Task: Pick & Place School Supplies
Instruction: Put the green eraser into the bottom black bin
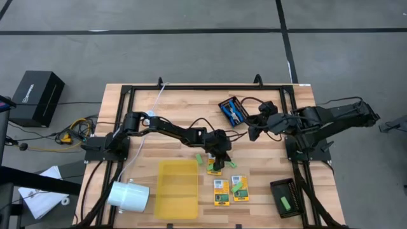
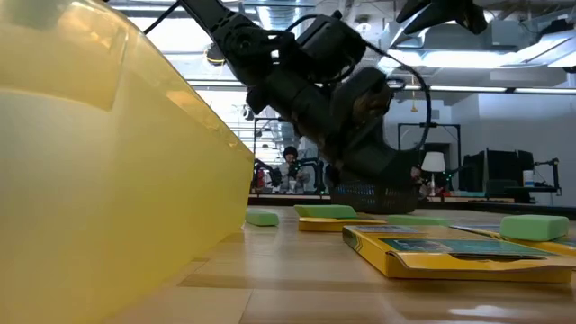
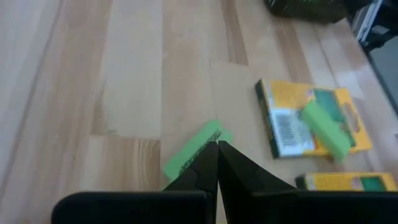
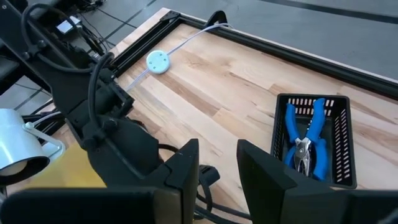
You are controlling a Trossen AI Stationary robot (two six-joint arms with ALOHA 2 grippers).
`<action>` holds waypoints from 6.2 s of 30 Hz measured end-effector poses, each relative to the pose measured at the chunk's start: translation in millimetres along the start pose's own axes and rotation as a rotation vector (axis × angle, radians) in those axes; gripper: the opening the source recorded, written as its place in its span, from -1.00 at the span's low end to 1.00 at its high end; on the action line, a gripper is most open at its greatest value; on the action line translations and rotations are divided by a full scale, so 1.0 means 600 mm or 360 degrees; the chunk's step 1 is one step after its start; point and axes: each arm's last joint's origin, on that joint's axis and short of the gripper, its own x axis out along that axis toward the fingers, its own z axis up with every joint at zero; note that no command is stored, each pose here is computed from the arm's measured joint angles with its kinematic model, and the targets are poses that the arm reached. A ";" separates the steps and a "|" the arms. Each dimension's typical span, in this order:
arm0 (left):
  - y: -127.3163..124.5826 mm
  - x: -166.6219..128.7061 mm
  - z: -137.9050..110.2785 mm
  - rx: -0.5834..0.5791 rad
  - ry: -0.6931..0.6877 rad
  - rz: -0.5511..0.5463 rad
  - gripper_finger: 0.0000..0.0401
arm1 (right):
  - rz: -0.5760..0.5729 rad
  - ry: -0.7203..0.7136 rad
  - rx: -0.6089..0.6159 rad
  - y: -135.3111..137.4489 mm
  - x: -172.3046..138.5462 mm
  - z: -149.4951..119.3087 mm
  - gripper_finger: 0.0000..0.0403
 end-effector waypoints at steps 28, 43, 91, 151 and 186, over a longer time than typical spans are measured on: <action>0.009 0.026 -0.039 -0.0073 0.0092 -0.0091 -1.00 | -0.0012 -0.0015 0.0019 -0.002 0.002 0.004 -0.49; 0.015 0.030 -0.041 -0.0124 0.0094 -0.0097 -1.00 | -0.0002 -0.0008 0.0006 -0.004 0.006 0.008 -0.49; 0.035 -0.553 0.161 -0.0169 -0.0760 -0.0013 -0.95 | 0.0770 -0.0082 0.0082 0.059 0.030 0.048 -0.49; 0.002 -0.726 0.097 0.0163 -0.0841 0.0011 -0.29 | -0.0296 0.1313 0.0666 0.104 0.253 -0.201 -0.19; 0.003 -0.725 0.097 0.0157 -0.0834 0.0000 -0.29 | -0.0492 0.1411 0.0499 0.071 0.289 -0.218 -0.24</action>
